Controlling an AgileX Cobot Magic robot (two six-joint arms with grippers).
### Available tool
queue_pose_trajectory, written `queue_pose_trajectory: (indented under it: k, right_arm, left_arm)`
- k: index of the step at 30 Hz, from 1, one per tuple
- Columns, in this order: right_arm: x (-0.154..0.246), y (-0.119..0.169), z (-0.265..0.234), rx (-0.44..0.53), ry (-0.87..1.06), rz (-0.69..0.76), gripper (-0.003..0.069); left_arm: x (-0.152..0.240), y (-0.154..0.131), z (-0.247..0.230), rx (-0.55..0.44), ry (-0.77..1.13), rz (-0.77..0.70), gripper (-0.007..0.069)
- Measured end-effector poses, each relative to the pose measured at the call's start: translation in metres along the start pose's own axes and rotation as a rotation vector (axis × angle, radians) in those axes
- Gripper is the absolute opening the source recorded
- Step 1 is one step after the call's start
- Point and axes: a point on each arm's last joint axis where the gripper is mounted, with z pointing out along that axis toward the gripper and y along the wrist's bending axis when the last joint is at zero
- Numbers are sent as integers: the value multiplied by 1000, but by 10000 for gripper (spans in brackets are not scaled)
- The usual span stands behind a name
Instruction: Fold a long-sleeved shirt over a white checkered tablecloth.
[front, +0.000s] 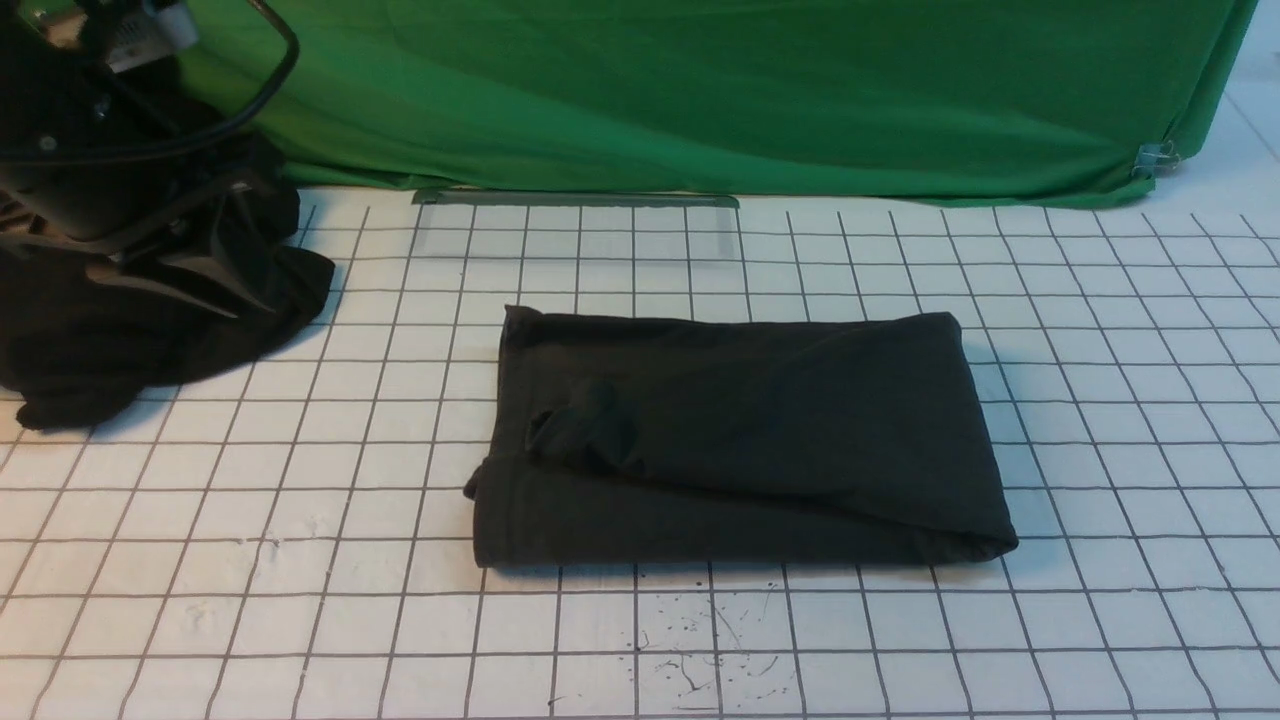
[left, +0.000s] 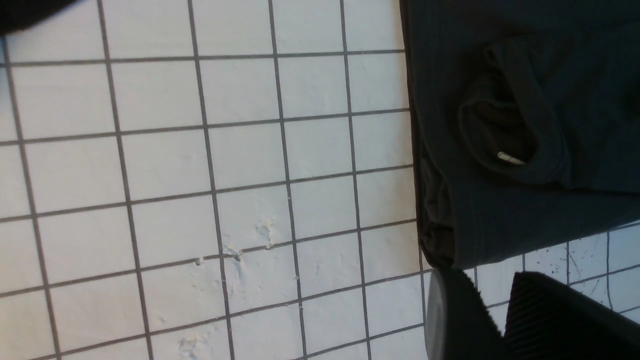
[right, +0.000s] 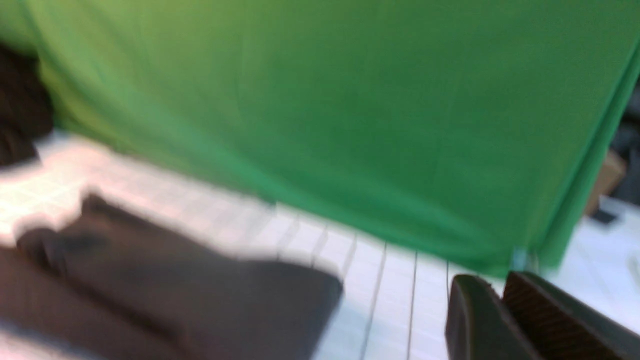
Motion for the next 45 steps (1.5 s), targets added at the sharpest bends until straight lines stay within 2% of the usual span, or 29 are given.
queue_pose_trajectory:
  k: [10,19,22,24,26,32,36,41,45]
  right_arm:
    - [79,3,4,146,214,9,108]
    - [88,2,4,181,244,12,125]
    - [88,2,4,182,238,11,127]
    - [88,2,4,182,237,10,133]
    - [88,2,4,182,236,10,137]
    - [88,2,4,182,236,10,151]
    - [88,2,4,182,236,10,158]
    - [88,2,4,182,236,10,167]
    - [88,2,4,182,236,10,175]
  left_arm:
    - [0,2,0,-22,4,12,163]
    - [4,0,-15,-52,-30,35,153]
    - [10,-3,-32,-85,-71,59,102]
    - [18,-8,-54,-107,-127,83,35]
    - [26,-14,-72,-112,-178,98,13]
    - [72,-39,-144,-116,-397,158,0]
    - [119,-55,-185,-93,-545,195,0]
    - [182,-62,-193,-40,-666,209,0]
    - [238,-59,-176,25,-859,198,0]
